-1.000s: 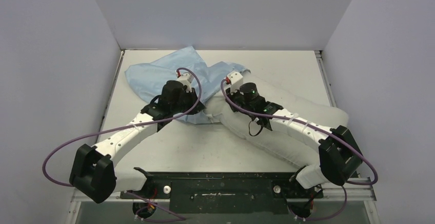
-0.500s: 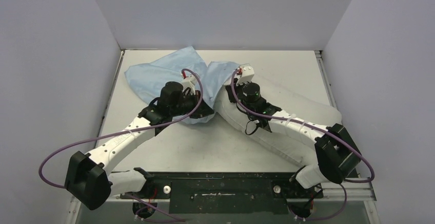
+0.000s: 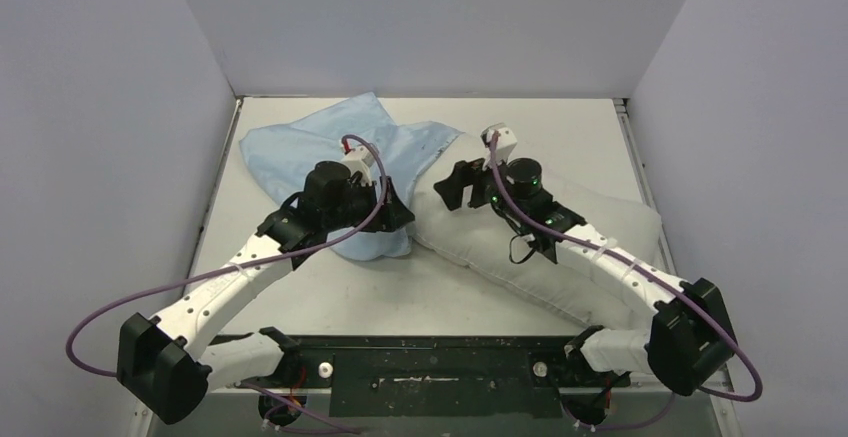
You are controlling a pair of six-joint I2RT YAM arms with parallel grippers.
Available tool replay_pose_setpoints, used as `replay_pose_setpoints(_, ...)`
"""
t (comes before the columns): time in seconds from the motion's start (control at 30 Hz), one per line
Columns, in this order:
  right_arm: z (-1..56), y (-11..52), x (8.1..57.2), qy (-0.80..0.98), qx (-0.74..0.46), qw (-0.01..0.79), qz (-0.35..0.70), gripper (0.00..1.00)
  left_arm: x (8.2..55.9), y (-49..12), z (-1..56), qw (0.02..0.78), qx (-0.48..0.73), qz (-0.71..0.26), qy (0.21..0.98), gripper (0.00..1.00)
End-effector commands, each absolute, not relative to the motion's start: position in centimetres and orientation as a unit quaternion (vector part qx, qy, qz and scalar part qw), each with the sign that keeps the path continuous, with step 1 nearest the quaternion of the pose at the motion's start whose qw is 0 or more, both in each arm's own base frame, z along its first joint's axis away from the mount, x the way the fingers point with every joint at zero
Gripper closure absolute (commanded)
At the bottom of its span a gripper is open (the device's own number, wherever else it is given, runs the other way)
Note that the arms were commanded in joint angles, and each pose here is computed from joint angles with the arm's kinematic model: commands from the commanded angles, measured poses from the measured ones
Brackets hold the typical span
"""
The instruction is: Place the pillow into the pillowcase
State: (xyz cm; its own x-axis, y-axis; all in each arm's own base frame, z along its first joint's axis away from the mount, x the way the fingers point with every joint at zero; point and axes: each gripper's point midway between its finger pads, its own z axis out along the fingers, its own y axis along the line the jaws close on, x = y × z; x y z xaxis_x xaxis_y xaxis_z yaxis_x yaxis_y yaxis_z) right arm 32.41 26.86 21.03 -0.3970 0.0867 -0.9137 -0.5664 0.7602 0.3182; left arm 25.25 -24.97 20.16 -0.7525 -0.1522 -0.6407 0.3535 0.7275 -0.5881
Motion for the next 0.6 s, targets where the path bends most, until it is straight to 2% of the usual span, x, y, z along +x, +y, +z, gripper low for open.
replay_pose_setpoints(0.0, 24.3, 24.1, 33.4, 0.790, -0.149, 0.509, 0.307, 0.10, 27.1, -22.8, 24.3, 0.425, 0.066, -0.305, 0.850, 0.30)
replay_pose_setpoints(0.07, 24.9, 22.3, 34.9, 0.803, -0.140, 0.505, 0.285, 0.01, 27.7, -22.0, 24.3, 0.435, 0.068, -0.279, 0.853, 0.18)
replay_pose_setpoints(0.17, 25.6, 20.5, 37.4, 0.805, -0.136, 0.509, 0.272, 0.00, 28.3, -21.1, 24.0, 0.448, 0.068, -0.249, 0.856, 0.04)
replay_pose_setpoints(0.4, 21.5, 17.6, 43.4, 0.852, -0.149, 0.427, 0.265, 0.00, 29.6, -20.2, 24.4, 0.455, 0.077, -0.216, 0.860, 0.03)
replay_pose_setpoints(0.57, 17.1, 18.4, 44.7, 0.868, -0.208, 0.346, 0.287, 0.00, 30.5, -20.2, 24.9, 0.447, 0.080, -0.232, 0.860, 0.03)
